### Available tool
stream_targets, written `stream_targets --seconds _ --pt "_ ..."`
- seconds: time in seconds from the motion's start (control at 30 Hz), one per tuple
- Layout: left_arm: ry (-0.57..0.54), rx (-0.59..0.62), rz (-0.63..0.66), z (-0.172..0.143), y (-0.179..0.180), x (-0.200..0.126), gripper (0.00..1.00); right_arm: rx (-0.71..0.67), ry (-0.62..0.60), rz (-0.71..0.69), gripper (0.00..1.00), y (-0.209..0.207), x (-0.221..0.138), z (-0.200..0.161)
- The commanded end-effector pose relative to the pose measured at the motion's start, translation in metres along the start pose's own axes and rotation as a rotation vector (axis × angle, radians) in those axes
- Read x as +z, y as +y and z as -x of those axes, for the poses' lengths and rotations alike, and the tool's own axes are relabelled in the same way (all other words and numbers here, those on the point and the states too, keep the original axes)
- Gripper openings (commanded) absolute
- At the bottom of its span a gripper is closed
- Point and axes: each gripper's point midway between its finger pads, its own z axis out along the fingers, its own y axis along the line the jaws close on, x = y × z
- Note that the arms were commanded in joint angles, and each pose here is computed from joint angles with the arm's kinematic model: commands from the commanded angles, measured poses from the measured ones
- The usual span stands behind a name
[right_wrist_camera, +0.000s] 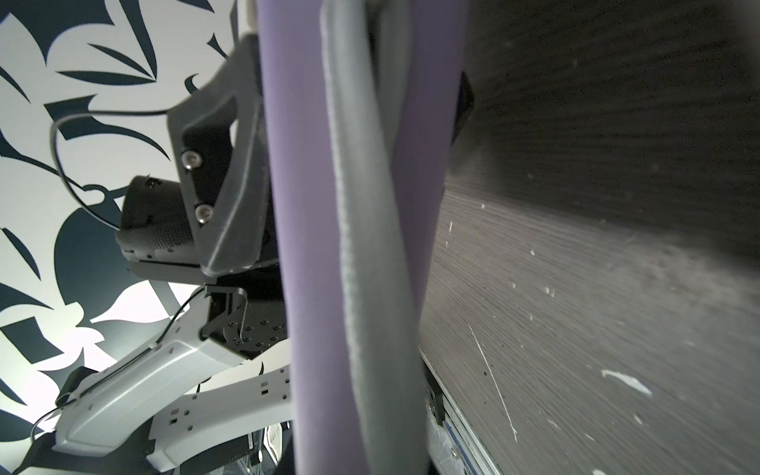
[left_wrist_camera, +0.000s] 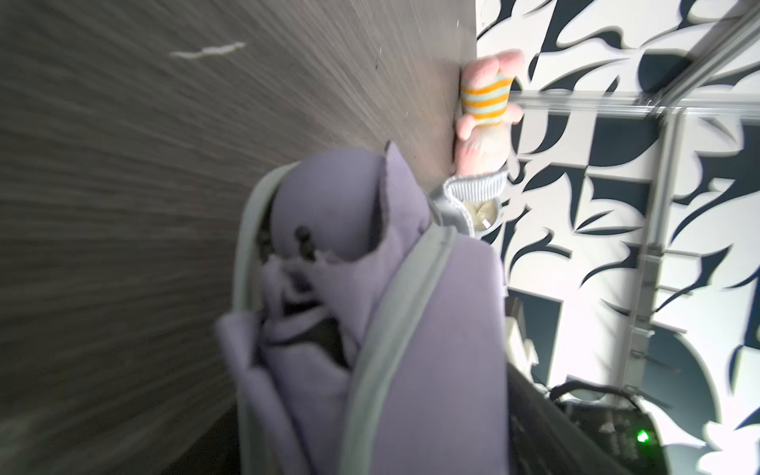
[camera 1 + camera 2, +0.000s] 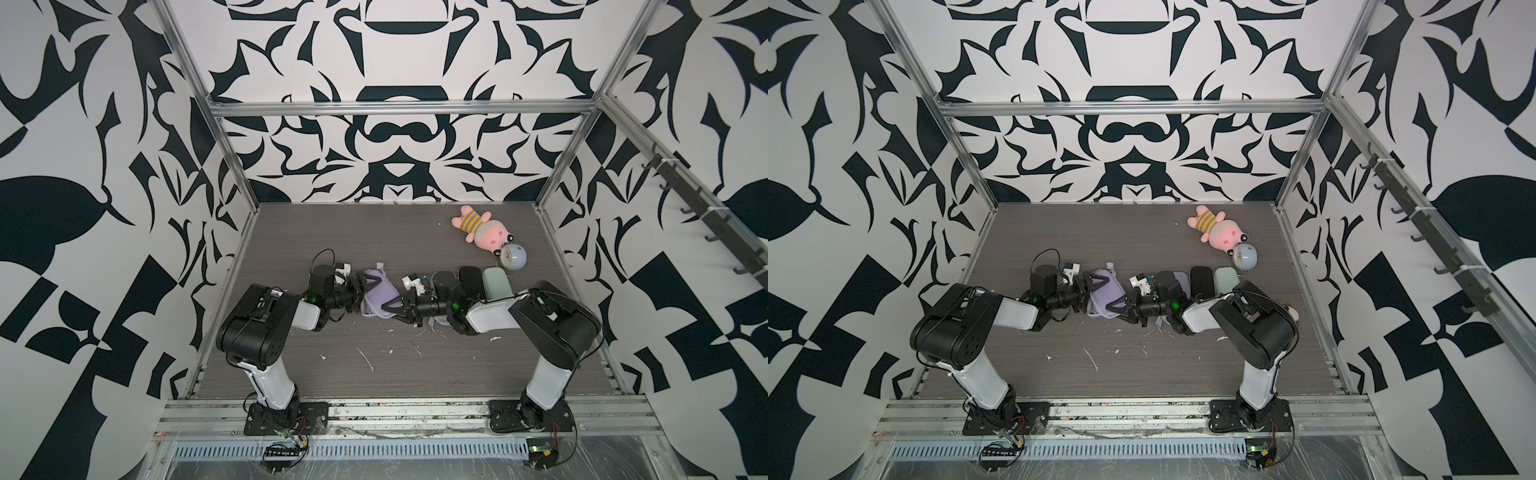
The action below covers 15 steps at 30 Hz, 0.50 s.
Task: Put umbrellas into zippered umbrella sleeves
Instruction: Pick up the umbrella sleeve at the center of the board.
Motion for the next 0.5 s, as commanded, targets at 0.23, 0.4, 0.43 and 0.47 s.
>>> stream_targets --seconds 0.23,0.4,0.43,0.47 --pt "0.035 0.116 -0.189 -0.017 -0.068 0.003 0.45 -0.209 -0.217 -0.027 0.72 0.041 -0.025 0.015" --pt "0.013 0.112 -0.292 -0.017 -0.092 0.0 0.22 -0.283 -0.228 -0.028 0.73 0.047 -0.034 0.009" --pt "0.004 0.111 -0.319 -0.015 -0.099 -0.002 0.17 -0.291 -0.224 -0.032 0.74 0.044 -0.036 0.007" --pt "-0.002 0.106 -0.34 -0.013 -0.104 -0.003 0.14 -0.297 -0.221 -0.03 0.74 0.043 -0.038 0.005"
